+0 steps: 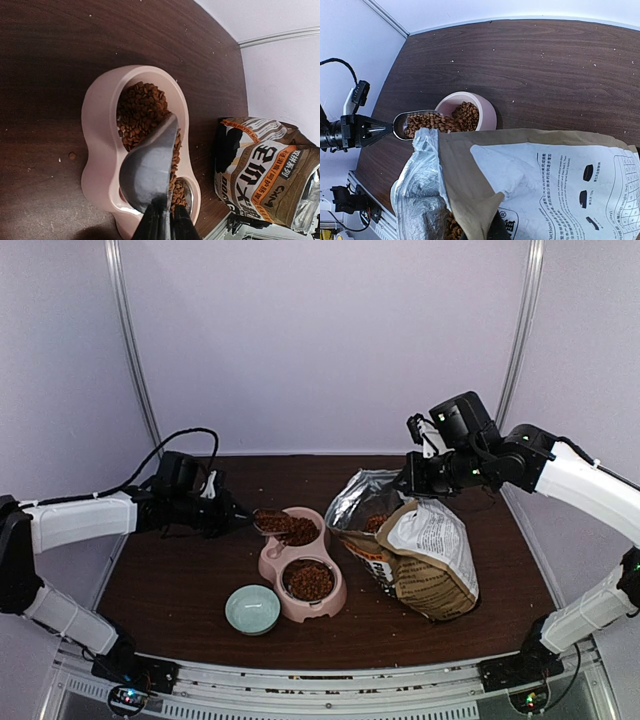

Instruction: Serve the pet food

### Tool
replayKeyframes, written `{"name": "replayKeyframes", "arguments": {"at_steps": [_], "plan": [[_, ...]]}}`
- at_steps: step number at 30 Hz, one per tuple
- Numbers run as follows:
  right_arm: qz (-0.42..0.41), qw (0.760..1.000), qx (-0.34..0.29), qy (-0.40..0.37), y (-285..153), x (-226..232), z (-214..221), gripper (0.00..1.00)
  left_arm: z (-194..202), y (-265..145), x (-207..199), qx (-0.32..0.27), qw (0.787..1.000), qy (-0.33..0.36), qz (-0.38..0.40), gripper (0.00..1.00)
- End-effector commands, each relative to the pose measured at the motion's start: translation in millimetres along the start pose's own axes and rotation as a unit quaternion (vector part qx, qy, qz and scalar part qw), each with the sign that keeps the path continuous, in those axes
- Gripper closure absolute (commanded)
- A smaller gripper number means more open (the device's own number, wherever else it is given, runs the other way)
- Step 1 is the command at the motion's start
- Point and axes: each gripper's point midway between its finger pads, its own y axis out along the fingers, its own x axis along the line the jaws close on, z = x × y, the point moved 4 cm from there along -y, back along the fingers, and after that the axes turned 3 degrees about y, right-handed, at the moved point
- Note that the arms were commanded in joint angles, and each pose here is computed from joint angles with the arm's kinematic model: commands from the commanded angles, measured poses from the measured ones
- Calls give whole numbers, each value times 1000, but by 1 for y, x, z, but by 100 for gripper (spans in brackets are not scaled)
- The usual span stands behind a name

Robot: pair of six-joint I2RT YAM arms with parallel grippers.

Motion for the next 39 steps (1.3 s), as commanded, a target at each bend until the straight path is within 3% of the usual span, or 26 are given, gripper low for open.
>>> {"name": "replayKeyframes", "arguments": {"at_steps": [1,16,29,35,39], "plan": [[-69,990,-123,11,-31,26,-55,100,-17,0,-10,-12,999,37,-1,100],[-68,990,-123,9,-32,24,-55,100,-23,-3,-16,12,989,114,-93,100],[-68,990,-123,9,-31,23,-55,100,-19,-15,-35,10,957,213,-195,100],[-67,991,-114,-8,-30,23,-52,100,-18,-42,-72,-31,966,209,-146,100],[-77,991,-106,-27,-28,25,-47,100,-6,-71,-120,-53,973,221,-48,100]]}}
